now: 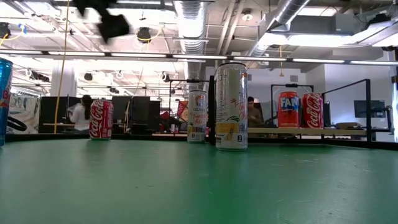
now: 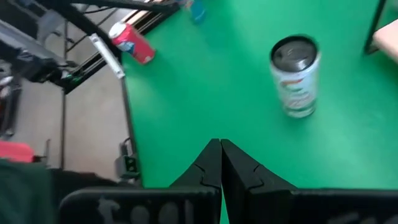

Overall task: Place canned beverage on shelf
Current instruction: Put the top blue soda can on the shelf

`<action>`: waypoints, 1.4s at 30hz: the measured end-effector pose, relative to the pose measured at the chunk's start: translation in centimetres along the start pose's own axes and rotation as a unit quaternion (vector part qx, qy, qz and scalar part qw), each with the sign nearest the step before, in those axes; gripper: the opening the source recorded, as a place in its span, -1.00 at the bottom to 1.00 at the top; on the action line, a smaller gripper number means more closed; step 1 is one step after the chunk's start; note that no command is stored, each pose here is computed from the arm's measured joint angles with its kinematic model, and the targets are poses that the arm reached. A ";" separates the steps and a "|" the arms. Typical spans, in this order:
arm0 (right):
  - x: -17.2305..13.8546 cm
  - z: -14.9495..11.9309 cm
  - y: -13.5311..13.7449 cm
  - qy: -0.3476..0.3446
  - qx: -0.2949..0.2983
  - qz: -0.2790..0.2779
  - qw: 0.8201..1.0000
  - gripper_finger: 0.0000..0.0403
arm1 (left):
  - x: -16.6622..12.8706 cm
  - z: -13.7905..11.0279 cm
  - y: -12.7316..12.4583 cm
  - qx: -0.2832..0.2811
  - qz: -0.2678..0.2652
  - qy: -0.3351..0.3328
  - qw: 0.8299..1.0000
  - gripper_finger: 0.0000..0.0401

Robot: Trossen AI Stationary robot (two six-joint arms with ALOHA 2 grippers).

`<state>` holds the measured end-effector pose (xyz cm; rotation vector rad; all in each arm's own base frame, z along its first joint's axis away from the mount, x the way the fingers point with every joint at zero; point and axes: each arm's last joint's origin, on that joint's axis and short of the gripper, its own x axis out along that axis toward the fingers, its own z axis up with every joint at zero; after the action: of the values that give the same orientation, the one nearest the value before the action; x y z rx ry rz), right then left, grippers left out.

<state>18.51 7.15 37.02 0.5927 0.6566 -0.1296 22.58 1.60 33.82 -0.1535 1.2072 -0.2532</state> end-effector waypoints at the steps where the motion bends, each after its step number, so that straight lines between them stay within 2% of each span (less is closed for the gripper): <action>1: 0.2 0.2 -0.1 -0.003 -0.004 -0.006 1.000 -0.88 | -0.2 -0.8 -0.5 -0.013 -0.014 0.019 1.000 0.44; 3: 0.5 0.5 -0.4 -0.008 -0.015 -0.015 1.000 -0.88 | -0.3 -2.1 -1.5 -0.034 -0.021 0.053 0.998 0.44; 9: 1.1 1.3 -1.1 -0.016 -0.044 -0.037 0.998 -0.88 | 0.7 -5.1 -3.3 -0.059 -0.010 0.082 0.995 0.44; 16: 1.2 1.8 -1.7 -0.018 -0.053 -0.043 0.997 -0.88 | 2.5 -8.1 -3.4 -0.114 0.031 0.052 0.992 0.44; 21: 1.2 1.9 -1.7 -0.017 -0.057 -0.042 0.997 -0.88 | 3.2 -9.8 -3.5 -0.133 0.053 0.053 0.988 0.44; 29: 1.2 1.8 -1.7 -0.009 -0.070 -0.035 0.997 -0.88 | 4.8 -10.6 -4.1 -0.106 0.051 0.087 0.989 0.44; 39: 1.2 1.8 -1.8 -0.006 -0.086 -0.037 0.996 -0.88 | 6.0 -11.3 -4.1 -0.132 0.058 0.105 0.984 0.44; 42: 1.2 1.8 -1.8 -0.005 -0.092 -0.038 0.995 -0.88 | 6.0 -11.4 -4.1 -0.137 0.060 0.107 0.983 0.37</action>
<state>19.86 4.79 36.62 0.3892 0.6725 -0.1405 13.44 -3.80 25.40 -0.2986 1.4575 0.0040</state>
